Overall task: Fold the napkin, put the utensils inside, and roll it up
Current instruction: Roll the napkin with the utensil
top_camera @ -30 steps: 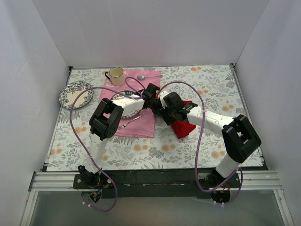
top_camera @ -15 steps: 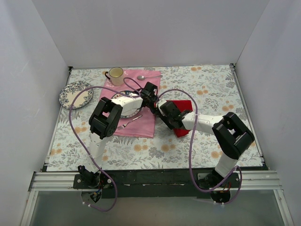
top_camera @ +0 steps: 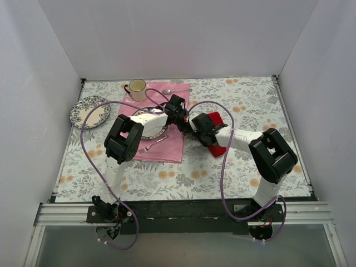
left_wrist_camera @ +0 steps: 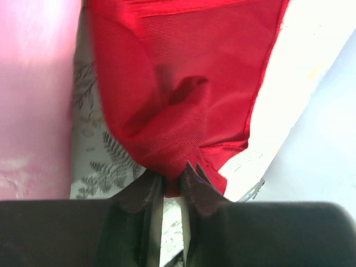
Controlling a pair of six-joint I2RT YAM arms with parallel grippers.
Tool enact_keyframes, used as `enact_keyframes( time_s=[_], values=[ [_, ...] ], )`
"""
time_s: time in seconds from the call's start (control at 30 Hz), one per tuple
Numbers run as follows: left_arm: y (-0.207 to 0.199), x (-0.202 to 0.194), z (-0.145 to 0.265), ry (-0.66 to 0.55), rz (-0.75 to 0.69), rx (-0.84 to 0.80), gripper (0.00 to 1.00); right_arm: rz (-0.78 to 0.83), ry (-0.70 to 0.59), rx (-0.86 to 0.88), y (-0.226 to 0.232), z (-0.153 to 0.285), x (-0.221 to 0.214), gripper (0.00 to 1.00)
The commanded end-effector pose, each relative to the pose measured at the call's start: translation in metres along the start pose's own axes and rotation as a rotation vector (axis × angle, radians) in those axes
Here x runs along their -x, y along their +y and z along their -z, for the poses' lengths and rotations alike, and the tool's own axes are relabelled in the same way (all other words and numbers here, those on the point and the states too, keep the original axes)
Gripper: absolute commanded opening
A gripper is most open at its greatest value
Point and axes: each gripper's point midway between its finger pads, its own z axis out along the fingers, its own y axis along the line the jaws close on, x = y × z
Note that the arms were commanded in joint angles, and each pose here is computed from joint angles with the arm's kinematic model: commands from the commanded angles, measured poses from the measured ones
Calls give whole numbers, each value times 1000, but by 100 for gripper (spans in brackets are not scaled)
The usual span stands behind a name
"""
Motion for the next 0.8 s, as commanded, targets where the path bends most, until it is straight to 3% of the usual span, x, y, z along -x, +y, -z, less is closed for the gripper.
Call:
enact_keyframes(
  time_s=[0.0, 0.27, 0.4, 0.77],
  values=[
    [-12, -4, 14, -19, -138, -101, 18, -48, 53, 297, 43, -9, -12, 1],
    [-32, 18, 38, -77, -245, -206, 53, -221, 65, 506, 48, -3, -26, 1],
    [-40, 25, 48, -97, -279, -234, 62, -274, 69, 573, 48, -1, -30, 1],
    [-50, 23, 84, -137, -313, -291, 68, -348, 109, 662, 49, 0, -18, 1]
  ],
)
